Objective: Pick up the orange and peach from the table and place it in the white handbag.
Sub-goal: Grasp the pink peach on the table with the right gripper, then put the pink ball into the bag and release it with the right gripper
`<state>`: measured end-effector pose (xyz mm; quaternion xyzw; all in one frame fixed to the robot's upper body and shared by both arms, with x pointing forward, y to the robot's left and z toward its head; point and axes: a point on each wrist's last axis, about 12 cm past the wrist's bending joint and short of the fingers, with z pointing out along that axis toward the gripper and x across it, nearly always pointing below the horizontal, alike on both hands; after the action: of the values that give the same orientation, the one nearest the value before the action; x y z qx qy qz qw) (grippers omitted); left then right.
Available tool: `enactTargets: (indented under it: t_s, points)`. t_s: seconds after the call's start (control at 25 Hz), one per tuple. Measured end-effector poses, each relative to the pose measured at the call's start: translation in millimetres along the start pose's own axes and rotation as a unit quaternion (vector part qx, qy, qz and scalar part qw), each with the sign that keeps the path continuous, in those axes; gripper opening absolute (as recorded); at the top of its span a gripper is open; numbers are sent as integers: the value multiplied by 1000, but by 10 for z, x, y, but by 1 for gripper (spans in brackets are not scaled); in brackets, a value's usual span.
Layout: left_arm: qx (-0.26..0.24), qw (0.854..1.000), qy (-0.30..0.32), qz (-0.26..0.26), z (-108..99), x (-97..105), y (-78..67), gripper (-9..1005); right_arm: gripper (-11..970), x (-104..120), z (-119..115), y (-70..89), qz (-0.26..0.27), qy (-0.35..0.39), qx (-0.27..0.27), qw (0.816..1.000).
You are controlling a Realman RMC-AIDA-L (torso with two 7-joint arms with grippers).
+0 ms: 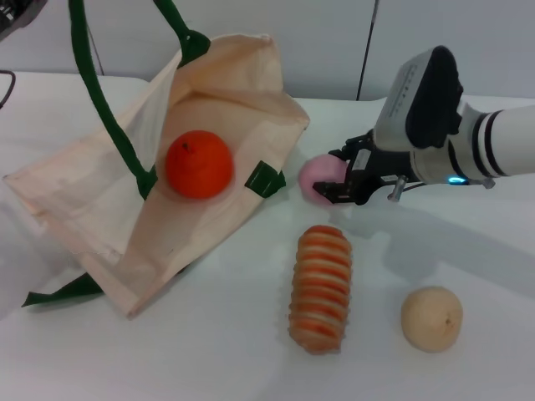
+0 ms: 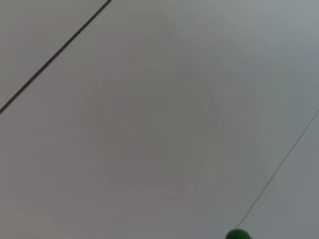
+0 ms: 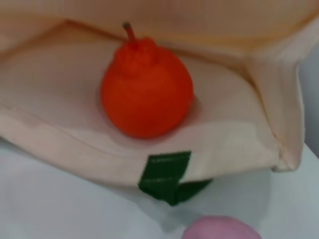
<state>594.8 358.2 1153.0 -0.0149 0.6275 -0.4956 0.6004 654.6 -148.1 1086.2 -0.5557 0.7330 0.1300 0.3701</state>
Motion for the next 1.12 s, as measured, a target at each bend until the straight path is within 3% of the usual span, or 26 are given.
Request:
enactTargets:
  t_s: [0.44, 0.68, 0.88, 1.12]
  points:
    - [-3, 1000, -1, -1, -27, -2, 9, 163, 553, 74, -150, -84, 22, -28, -4, 999]
    - [-6, 1000, -1, -1, -47, -1, 17, 168, 514, 45, -373, -38, 21, -85, -75, 993]
    - [-2, 1000, 0, -4, -7, 9, 9, 173, 481, -209, -355, 49, -9, -127, -122, 984]
    - [10, 1000, 6, -6, 96, 28, -20, 178, 475, -574, -149, 123, -40, -148, -120, 981]
